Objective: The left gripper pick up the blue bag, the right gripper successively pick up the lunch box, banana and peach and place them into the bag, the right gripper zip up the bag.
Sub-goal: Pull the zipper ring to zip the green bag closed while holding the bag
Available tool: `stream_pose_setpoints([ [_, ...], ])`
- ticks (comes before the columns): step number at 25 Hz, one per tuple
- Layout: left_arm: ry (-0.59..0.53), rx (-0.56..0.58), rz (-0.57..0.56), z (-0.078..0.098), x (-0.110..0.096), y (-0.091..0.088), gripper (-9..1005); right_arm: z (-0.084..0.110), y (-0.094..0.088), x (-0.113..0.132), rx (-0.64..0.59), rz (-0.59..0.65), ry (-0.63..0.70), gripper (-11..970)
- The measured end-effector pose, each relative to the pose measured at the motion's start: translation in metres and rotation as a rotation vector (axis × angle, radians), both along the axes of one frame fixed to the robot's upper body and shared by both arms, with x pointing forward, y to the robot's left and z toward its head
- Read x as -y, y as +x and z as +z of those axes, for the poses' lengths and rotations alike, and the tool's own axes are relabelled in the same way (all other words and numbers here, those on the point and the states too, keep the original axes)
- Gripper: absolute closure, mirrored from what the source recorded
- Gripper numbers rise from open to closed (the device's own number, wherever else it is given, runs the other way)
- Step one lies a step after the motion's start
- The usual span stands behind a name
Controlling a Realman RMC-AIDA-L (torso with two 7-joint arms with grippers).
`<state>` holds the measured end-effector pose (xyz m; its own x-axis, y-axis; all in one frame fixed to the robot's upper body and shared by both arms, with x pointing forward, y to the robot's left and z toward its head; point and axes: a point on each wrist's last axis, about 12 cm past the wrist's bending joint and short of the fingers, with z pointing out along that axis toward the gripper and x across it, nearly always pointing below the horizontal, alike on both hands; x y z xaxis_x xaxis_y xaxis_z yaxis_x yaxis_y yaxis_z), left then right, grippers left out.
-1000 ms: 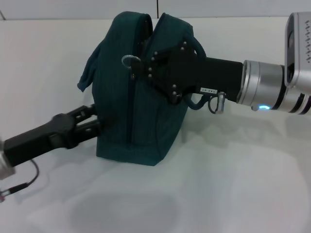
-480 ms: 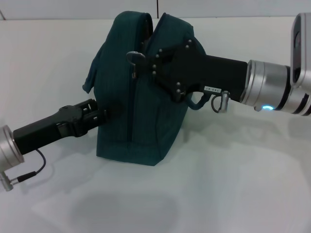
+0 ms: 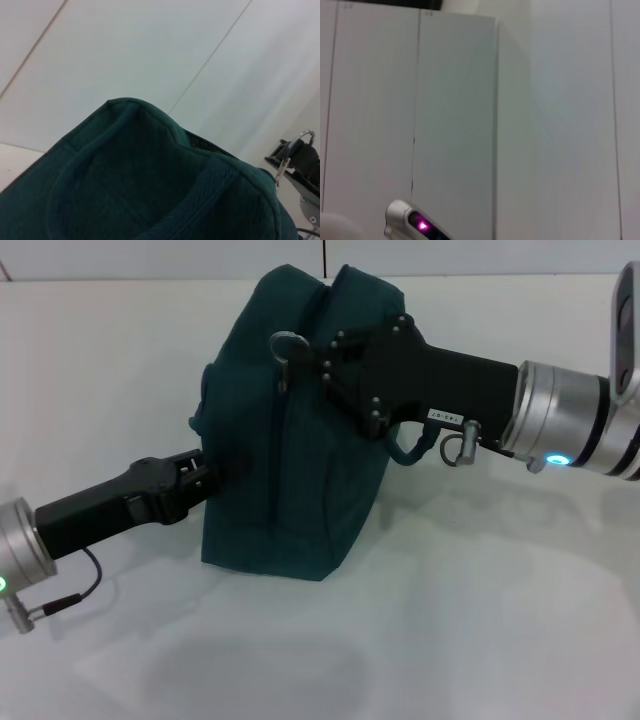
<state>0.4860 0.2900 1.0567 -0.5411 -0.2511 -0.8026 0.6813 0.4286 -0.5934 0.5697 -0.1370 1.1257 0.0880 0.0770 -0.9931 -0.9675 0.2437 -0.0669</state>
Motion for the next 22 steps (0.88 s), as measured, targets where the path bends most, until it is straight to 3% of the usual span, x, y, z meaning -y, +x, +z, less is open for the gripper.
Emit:
stream_pose_setpoints([
  [12, -0.009, 0.094, -0.062, 0.003, 0.009, -0.004, 842, -0.008, 0.000, 0.011, -0.259, -0.041, 0.092, 954],
  [22, -0.002, 0.125, -0.107, 0.001, 0.015, -0.008, 935, -0.013, 0.000, 0.021, -0.328, -0.078, 0.138, 954],
])
